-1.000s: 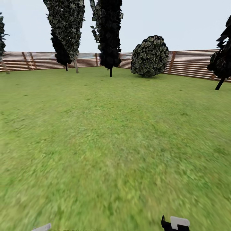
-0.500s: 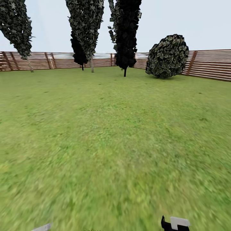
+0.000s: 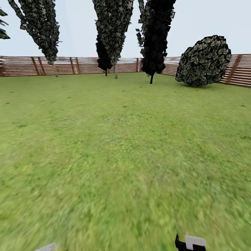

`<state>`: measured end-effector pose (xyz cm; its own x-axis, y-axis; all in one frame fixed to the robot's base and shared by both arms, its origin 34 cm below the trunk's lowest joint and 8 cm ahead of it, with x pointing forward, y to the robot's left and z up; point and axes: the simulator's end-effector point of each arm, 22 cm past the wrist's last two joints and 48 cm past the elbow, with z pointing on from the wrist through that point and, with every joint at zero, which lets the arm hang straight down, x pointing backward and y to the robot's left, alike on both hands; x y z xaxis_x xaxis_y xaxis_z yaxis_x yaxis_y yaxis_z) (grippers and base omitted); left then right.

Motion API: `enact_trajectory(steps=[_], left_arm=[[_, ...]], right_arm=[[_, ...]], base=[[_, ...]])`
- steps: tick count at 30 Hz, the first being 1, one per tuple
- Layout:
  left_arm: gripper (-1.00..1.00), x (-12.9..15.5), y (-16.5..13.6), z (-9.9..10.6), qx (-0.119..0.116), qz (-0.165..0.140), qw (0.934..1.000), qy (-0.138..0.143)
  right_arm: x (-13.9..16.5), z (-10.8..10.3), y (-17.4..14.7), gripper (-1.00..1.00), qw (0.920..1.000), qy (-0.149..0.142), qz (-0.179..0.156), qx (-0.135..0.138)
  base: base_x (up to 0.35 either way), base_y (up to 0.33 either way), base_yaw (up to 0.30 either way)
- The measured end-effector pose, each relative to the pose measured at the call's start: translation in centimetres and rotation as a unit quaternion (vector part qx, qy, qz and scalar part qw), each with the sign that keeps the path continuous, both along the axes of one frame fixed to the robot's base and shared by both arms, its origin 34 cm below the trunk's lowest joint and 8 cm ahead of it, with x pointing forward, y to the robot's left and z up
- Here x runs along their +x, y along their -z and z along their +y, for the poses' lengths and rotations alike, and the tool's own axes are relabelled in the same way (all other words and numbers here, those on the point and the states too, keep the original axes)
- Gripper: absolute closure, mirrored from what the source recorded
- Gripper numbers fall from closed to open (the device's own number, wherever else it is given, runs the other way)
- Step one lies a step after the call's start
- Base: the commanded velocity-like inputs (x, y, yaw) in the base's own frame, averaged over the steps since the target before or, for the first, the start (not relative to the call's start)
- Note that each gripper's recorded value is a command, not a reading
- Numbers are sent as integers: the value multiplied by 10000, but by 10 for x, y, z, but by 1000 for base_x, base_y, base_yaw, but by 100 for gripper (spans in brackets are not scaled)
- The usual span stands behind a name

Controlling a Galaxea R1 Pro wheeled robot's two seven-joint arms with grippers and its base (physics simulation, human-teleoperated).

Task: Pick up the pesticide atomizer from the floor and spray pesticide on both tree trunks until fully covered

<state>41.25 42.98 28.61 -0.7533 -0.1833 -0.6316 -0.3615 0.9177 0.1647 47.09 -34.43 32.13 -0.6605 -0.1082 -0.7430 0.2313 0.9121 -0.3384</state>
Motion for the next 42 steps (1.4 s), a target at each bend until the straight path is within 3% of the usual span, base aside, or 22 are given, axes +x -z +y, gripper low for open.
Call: enact_trajectory(steps=[24, 42], left_arm=[[100, 0, 1, -4, -13, 14, 10000, 54], [100, -1, 1, -3, -16, 12, 10000, 10]], right_arm=[[0, 1, 0, -100, 10000, -3, 2, 9], [0, 2, 0, -100, 10000, -9, 4, 11]], base=[[5, 0, 283], [296, 153, 283]])
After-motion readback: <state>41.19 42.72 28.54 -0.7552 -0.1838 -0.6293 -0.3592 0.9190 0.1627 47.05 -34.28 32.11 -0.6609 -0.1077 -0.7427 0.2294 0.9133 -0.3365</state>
